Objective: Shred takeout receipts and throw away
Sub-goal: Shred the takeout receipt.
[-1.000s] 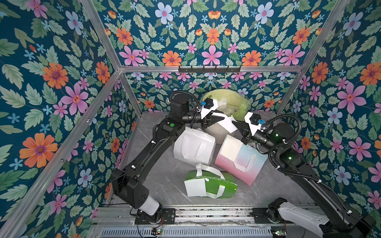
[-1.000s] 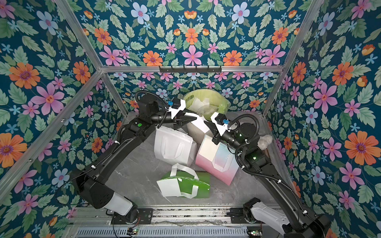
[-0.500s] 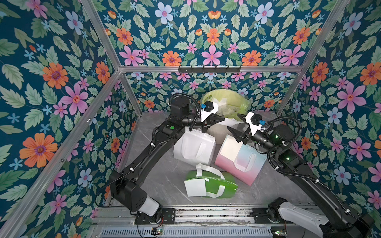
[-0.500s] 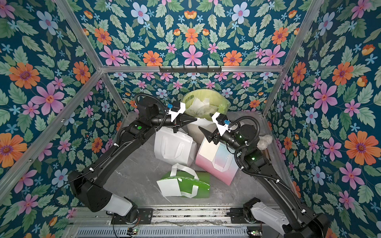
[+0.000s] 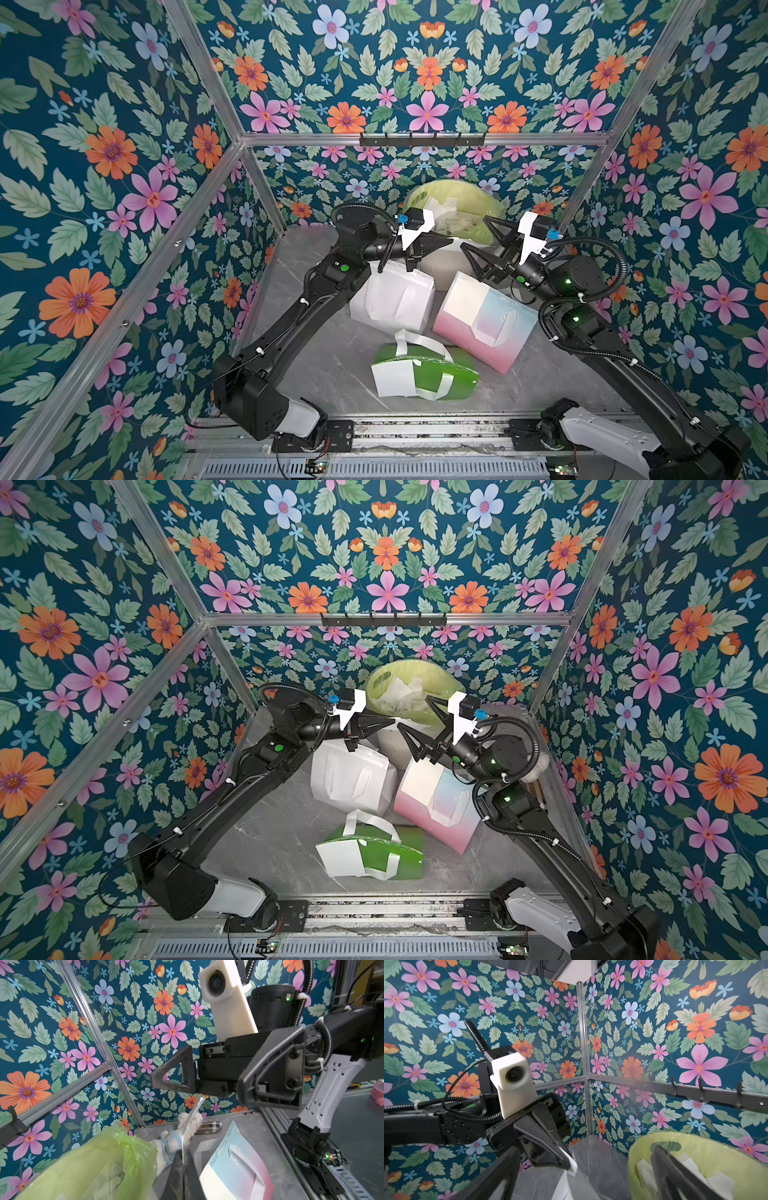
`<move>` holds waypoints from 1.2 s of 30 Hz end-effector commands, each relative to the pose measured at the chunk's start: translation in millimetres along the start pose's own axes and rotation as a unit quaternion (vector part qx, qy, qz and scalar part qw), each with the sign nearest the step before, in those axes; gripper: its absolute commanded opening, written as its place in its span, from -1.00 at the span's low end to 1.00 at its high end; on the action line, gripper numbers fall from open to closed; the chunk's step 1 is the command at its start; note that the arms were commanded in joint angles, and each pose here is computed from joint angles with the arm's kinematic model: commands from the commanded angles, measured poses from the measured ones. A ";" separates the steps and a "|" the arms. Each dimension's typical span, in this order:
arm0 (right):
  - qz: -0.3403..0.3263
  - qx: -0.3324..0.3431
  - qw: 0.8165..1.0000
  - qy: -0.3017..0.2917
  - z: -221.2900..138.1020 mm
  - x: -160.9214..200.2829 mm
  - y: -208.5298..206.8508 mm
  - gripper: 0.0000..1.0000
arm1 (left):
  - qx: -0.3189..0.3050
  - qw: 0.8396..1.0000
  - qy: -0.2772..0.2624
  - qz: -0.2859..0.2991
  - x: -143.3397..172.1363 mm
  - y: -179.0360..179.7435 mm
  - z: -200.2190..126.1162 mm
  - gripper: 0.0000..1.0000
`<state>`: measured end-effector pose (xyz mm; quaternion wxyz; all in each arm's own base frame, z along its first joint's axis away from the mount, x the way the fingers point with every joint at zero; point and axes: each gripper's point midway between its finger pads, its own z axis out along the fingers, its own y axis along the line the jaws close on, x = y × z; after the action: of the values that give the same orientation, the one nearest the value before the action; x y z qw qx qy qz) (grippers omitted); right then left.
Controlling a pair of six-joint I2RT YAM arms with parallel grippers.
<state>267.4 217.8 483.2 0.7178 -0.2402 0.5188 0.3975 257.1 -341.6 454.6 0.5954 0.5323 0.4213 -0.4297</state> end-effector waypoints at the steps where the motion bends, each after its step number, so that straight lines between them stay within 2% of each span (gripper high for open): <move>1: 0.031 -0.018 0.999 -0.015 -6.4 -18.8 6.7 0.98 | 0.021 0.997 -0.069 -0.006 -35.0 -11.8 -7.1 -1.00; 6: 0.039 -0.075 0.996 0.013 -10.0 -21.4 18.5 0.98 | 0.063 0.991 -0.115 -0.035 -50.0 -30.4 -14.8 -1.00; 10: 0.038 -0.114 0.992 0.032 -8.7 -17.9 30.1 0.98 | 0.068 0.989 -0.124 -0.046 -55.7 -33.0 -17.2 -1.00; 20: 0.051 -0.124 0.990 0.031 1.9 -18.8 26.9 0.93 | 0.068 0.988 -0.120 -0.065 -47.0 -28.2 -9.9 -1.00; 29: 0.080 -0.138 0.987 0.020 11.9 -19.9 24.0 0.59 | 0.069 0.988 -0.121 -0.065 -45.6 -28.0 -6.0 -1.00; 36: 0.093 -0.152 0.984 0.023 18.3 -17.6 28.0 0.22 | 0.061 0.989 -0.118 -0.062 -41.7 -26.0 -4.7 -1.00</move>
<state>261.0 241.1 496.8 0.6149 -0.2965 0.5111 0.5222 221.8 -337.2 482.3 0.5678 0.4858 0.3638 -0.5562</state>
